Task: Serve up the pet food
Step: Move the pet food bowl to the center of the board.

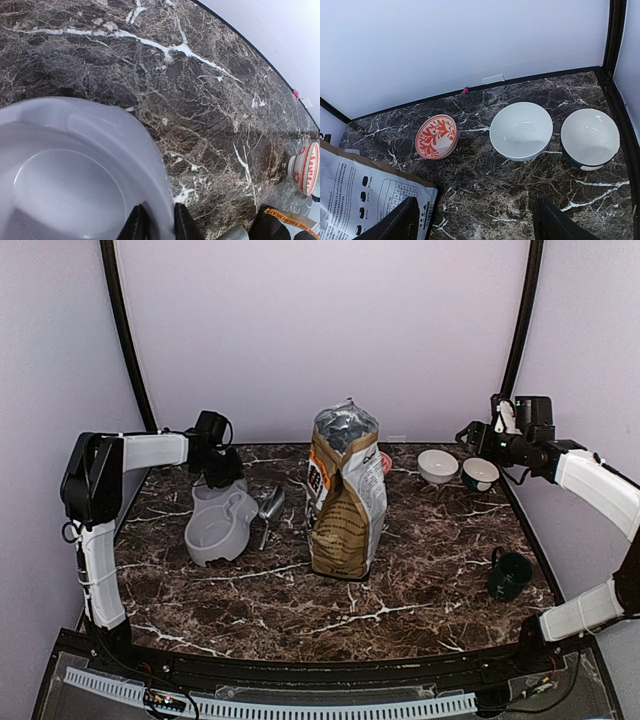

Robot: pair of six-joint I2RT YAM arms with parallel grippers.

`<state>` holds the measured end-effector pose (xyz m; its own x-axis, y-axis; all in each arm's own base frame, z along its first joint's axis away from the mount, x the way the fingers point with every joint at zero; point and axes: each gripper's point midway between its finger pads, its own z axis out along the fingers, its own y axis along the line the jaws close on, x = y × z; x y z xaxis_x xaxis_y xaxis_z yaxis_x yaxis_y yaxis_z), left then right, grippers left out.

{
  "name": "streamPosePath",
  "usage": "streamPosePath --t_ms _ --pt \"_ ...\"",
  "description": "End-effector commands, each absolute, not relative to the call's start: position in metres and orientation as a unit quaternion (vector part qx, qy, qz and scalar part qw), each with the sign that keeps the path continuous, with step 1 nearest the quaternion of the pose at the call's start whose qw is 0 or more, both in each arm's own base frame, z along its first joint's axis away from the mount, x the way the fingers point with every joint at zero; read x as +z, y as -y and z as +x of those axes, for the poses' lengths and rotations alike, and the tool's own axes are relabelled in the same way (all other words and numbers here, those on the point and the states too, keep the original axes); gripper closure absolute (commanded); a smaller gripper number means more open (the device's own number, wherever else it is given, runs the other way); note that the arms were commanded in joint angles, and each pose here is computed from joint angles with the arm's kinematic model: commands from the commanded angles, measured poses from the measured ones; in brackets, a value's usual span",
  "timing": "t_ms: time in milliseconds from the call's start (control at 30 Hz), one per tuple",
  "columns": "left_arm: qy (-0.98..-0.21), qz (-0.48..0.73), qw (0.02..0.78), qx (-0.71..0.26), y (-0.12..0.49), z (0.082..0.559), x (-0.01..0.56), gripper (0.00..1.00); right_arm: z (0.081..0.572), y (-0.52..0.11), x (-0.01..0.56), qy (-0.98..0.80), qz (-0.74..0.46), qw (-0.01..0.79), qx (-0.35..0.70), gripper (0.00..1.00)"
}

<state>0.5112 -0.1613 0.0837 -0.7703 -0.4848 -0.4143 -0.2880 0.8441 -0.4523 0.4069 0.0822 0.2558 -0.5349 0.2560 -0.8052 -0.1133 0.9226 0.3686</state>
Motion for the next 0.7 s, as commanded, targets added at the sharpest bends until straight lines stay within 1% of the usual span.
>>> streamPosePath --t_ms 0,233,333,433,667 --pt "-0.938 -0.184 0.256 -0.142 0.157 0.502 0.076 0.84 0.412 -0.084 0.263 -0.845 0.042 0.492 0.206 0.22" --pt "-0.944 -0.174 0.253 -0.12 0.164 0.49 0.072 0.84 0.411 -0.087 0.268 -0.843 0.04 0.491 0.217 0.22" --pt "-0.943 -0.182 0.249 -0.126 0.165 0.485 0.067 0.83 0.409 -0.09 0.269 -0.842 0.04 0.489 0.226 0.22" --pt "-0.941 -0.185 0.251 -0.135 0.169 0.482 0.065 0.77 0.407 -0.094 0.27 -0.84 0.038 0.484 0.24 0.22" --pt "-0.934 -0.186 0.264 -0.155 0.176 0.481 0.075 0.68 0.399 -0.098 0.276 -0.838 0.038 0.48 0.258 0.23"
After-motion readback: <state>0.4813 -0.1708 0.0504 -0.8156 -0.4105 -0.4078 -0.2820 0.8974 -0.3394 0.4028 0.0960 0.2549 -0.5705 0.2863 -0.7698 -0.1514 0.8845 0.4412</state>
